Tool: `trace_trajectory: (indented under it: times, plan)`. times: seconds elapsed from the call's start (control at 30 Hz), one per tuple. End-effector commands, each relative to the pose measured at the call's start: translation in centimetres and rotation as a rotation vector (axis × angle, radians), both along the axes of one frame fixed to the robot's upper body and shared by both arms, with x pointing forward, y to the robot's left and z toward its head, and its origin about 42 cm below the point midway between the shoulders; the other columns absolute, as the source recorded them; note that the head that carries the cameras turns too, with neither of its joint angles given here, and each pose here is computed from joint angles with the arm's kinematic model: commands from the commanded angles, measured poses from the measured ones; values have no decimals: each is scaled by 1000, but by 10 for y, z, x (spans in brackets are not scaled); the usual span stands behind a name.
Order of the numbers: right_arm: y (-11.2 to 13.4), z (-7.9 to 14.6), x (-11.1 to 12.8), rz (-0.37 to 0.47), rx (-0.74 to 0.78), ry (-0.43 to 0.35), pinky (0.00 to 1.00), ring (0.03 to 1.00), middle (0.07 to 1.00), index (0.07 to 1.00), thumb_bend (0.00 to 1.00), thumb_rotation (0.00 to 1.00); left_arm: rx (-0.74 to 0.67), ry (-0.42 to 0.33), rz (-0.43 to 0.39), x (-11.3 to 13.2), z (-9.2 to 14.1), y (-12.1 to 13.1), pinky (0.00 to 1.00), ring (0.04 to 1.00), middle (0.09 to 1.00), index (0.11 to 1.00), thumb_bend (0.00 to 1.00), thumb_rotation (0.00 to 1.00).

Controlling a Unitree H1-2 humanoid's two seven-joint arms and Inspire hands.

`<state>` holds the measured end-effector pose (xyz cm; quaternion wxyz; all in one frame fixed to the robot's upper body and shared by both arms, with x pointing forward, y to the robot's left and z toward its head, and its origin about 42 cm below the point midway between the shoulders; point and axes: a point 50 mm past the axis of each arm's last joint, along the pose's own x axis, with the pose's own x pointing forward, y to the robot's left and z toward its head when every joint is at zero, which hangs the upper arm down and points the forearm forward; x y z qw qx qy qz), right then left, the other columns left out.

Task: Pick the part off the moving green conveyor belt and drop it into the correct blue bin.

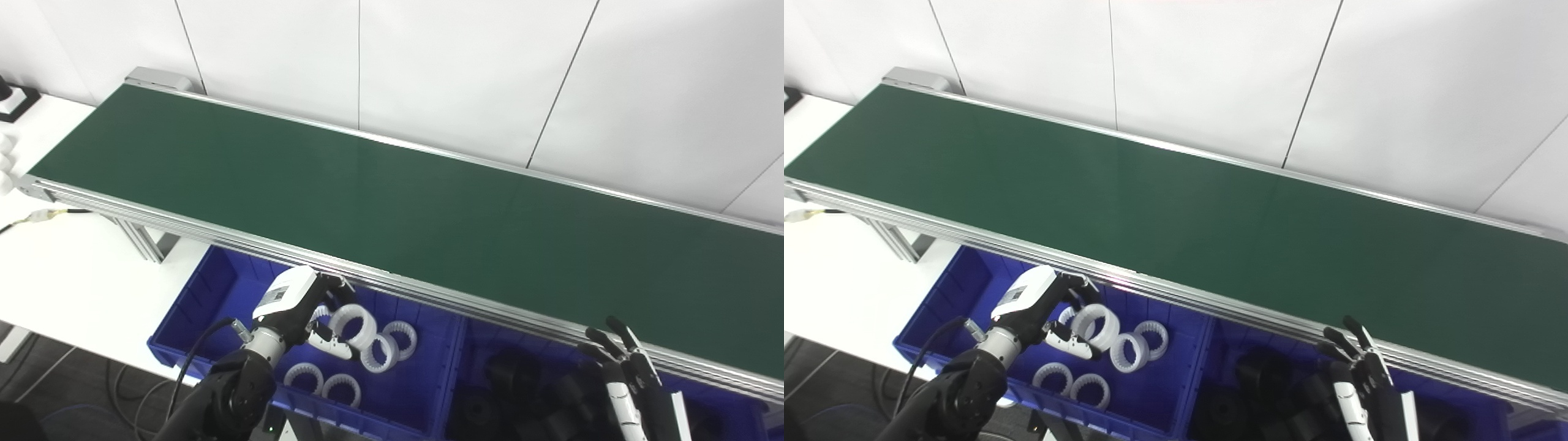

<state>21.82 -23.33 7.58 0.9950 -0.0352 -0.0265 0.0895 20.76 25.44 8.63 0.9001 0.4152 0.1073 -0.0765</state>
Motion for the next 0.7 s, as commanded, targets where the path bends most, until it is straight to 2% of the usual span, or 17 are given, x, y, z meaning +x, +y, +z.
trace_trajectory:
  times: [0.0,0.2,0.4,0.47,0.5,0.6,0.67]
  plan:
    - [2,11,3,6,5,-47,688,751,799,890,561,706,3,-23,-13,3,11,5,848,892,940,956,789,408]
    - [3,11,2,9,1,-51,680,751,800,892,548,708,-1,5,-30,3,11,8,873,935,986,1000,911,479]
    - [4,11,2,11,2,-50,688,755,802,895,531,704,9,11,-31,4,16,7,878,936,992,1000,967,476]
    - [4,10,3,10,0,-51,688,754,803,896,532,708,-11,-18,-30,4,19,6,867,922,981,998,987,482]
    - [4,9,3,9,-1,-52,686,753,802,894,538,709,-26,-38,-30,4,20,6,859,909,970,991,997,548]
    - [4,8,3,6,-11,-54,678,749,800,893,543,714,-68,-98,-33,5,28,1,864,905,965,987,1000,601]
    - [5,7,3,7,-11,-54,672,748,801,897,547,718,-91,-154,-43,6,38,-5,809,879,950,978,1000,622]
